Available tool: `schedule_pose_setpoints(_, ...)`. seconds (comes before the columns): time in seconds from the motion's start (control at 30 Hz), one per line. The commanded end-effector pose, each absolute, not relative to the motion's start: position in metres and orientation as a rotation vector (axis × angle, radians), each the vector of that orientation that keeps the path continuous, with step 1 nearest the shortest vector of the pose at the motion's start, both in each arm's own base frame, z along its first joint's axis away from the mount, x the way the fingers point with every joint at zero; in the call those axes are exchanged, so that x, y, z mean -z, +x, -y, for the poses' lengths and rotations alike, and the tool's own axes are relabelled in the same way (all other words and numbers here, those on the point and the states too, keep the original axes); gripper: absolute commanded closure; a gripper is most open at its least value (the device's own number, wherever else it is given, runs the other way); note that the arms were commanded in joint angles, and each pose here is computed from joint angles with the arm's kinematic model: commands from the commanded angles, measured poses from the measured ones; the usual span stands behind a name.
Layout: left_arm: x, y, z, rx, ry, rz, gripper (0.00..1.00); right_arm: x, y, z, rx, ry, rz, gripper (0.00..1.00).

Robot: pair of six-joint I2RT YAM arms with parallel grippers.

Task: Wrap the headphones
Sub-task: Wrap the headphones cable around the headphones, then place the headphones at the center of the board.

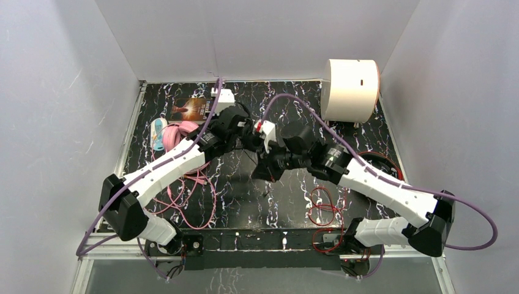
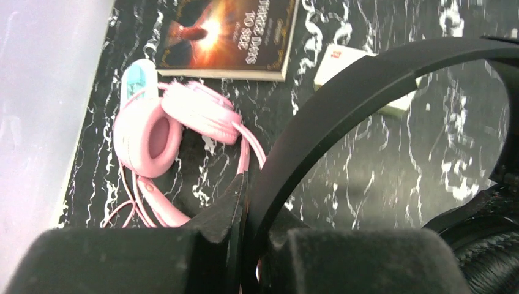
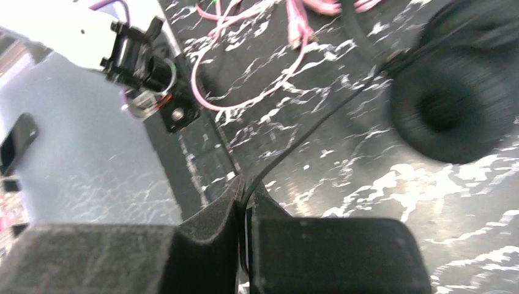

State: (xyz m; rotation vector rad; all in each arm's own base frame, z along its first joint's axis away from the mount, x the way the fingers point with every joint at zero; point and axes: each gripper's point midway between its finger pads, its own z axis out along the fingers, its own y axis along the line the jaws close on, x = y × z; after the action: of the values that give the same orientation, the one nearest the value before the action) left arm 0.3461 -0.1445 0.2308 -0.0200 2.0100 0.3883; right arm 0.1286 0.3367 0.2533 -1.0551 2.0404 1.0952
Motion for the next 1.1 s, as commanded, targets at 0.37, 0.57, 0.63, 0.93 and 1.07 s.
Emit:
schedule_pose_setpoints(0.37,-0.238,0.258,0.210,0.300,0.589,-2.093,1.00,-0.294,0.213,-0.304,-0.492,-1.170,-1.862,0.81)
schedule_pose_setpoints(0.57,-0.249,0.231,0.220,0.488,0.619,-2.079,1.00,-0.288,0.229,-0.303,-0.649,-1.143,-1.854,0.81)
schedule_pose_setpoints(0.63,-0.252,0.224,0.221,0.536,0.583,-2.076,1.00,-0.281,0.232,-0.297,-0.692,-1.116,-1.869,0.81)
schedule_pose_setpoints(0.93,-0.249,0.224,0.225,0.670,0.250,-2.149,1.00,-0.247,0.199,-0.302,-0.973,-1.046,-1.931,0.76)
schedule_pose_setpoints(1.07,-0.243,0.231,0.224,0.662,0.101,-2.185,1.00,-0.233,0.188,-0.307,-1.087,-0.982,-1.955,0.79)
